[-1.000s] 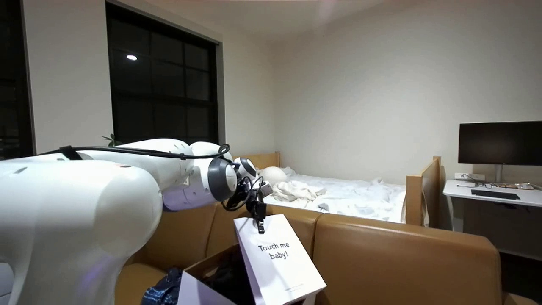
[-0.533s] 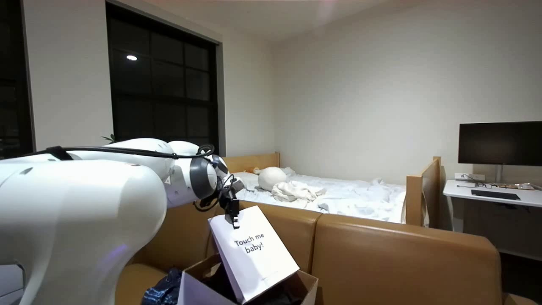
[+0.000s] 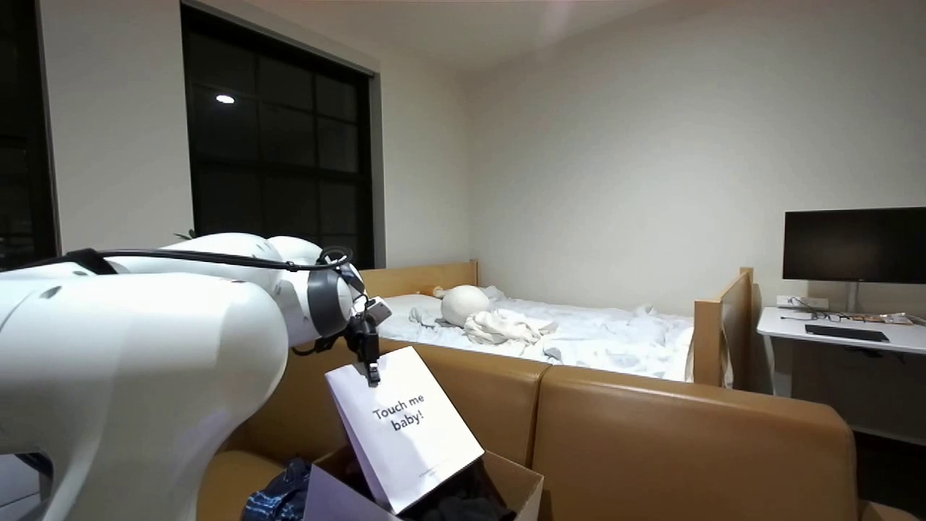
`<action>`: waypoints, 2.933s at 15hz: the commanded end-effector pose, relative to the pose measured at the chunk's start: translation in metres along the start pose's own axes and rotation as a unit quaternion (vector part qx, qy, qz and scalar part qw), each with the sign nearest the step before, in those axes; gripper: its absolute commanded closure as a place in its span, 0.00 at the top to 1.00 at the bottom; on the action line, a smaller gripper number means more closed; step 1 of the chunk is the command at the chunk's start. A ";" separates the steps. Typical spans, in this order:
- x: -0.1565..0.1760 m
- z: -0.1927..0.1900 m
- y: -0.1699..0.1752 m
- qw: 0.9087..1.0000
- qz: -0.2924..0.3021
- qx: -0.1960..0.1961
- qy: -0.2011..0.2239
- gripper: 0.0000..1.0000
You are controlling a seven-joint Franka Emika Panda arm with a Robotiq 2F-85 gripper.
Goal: Put the white paper bag in the box
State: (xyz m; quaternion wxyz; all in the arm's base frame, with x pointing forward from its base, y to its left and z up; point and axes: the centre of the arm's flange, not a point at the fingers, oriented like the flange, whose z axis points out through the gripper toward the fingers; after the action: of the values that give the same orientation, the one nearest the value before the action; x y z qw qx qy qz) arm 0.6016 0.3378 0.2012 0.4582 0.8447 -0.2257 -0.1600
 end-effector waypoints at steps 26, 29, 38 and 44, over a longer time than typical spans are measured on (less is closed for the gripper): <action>-0.025 -0.018 0.078 0.974 0.138 0.171 -0.052 1.00; -0.005 -0.026 0.100 0.957 0.157 0.243 -0.034 1.00; 0.098 -0.059 0.204 0.911 0.159 0.380 -0.003 1.00; 0.142 -0.018 0.285 0.947 0.163 0.278 -0.015 1.00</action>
State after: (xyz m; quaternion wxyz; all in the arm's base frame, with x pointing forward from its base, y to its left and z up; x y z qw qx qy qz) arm 0.7113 0.1955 0.4332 0.1883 0.8899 -0.4149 -0.0209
